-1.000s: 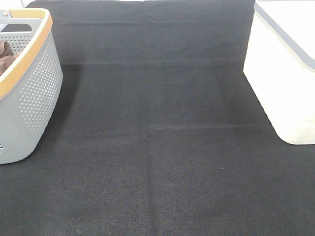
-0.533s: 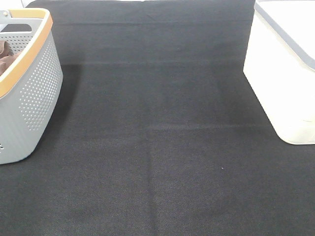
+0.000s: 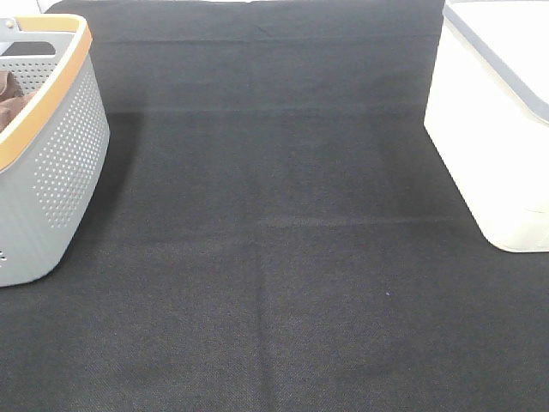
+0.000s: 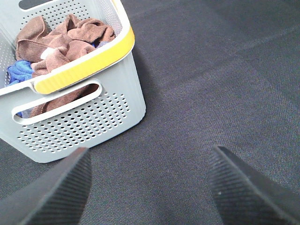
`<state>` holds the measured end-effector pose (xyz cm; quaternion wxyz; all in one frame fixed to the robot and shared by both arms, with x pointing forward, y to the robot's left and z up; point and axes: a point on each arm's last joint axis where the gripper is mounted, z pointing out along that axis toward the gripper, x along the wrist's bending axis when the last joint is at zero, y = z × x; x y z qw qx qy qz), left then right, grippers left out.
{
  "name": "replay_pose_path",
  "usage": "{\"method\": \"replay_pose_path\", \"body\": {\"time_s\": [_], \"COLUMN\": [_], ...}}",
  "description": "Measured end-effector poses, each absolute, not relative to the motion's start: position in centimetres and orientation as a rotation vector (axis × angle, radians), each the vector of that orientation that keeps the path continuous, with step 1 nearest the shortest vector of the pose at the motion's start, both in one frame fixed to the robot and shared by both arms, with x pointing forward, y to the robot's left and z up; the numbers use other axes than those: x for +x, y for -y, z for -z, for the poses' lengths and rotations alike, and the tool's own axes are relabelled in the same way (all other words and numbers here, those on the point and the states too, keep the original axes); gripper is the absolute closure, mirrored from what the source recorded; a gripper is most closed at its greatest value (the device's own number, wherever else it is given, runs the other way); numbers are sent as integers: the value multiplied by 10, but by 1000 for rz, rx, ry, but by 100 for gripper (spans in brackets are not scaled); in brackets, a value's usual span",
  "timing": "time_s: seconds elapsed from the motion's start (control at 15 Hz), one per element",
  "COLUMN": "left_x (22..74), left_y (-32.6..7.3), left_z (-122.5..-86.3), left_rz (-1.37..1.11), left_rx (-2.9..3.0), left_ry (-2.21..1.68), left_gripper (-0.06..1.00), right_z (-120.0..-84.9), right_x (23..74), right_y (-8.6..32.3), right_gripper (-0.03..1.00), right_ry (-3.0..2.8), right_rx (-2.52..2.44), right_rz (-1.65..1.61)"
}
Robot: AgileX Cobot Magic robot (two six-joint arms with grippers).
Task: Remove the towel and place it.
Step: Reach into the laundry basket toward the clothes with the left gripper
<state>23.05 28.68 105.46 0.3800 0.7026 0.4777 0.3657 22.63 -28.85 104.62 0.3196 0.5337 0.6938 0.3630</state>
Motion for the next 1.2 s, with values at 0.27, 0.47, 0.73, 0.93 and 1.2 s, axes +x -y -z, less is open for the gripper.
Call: {"method": "replay_pose_path", "body": {"time_s": [0.27,0.47,0.73,0.93,1.2], "left_x": [231,233,250,289,364], "left_y": [-287,-288,-292,-294,-293], "left_z": [-1055,-1067,-1088,-1103,-1134], "left_rz": [-921,-971,-1070,-1054,-937], "left_rx": [1766,1627,1423,1406,1483], "left_ry": [-1241,-1228,-1205,-1273,-1419], "left_gripper": [27,30,36,36,36], "right_z": [-1046,-1046,-1046,-1046,-1046], "right_x": [226,226,226,226,226], "right_y": [288,288,288,288,288], "right_gripper": [20,20,20,20,20], "right_ry": [-1824,-1824,-1824,-1826,-1827], "right_rx": [1403,1403,1403,1404,1404], "right_rz": [-954,-954,-955,-963,-964]}}
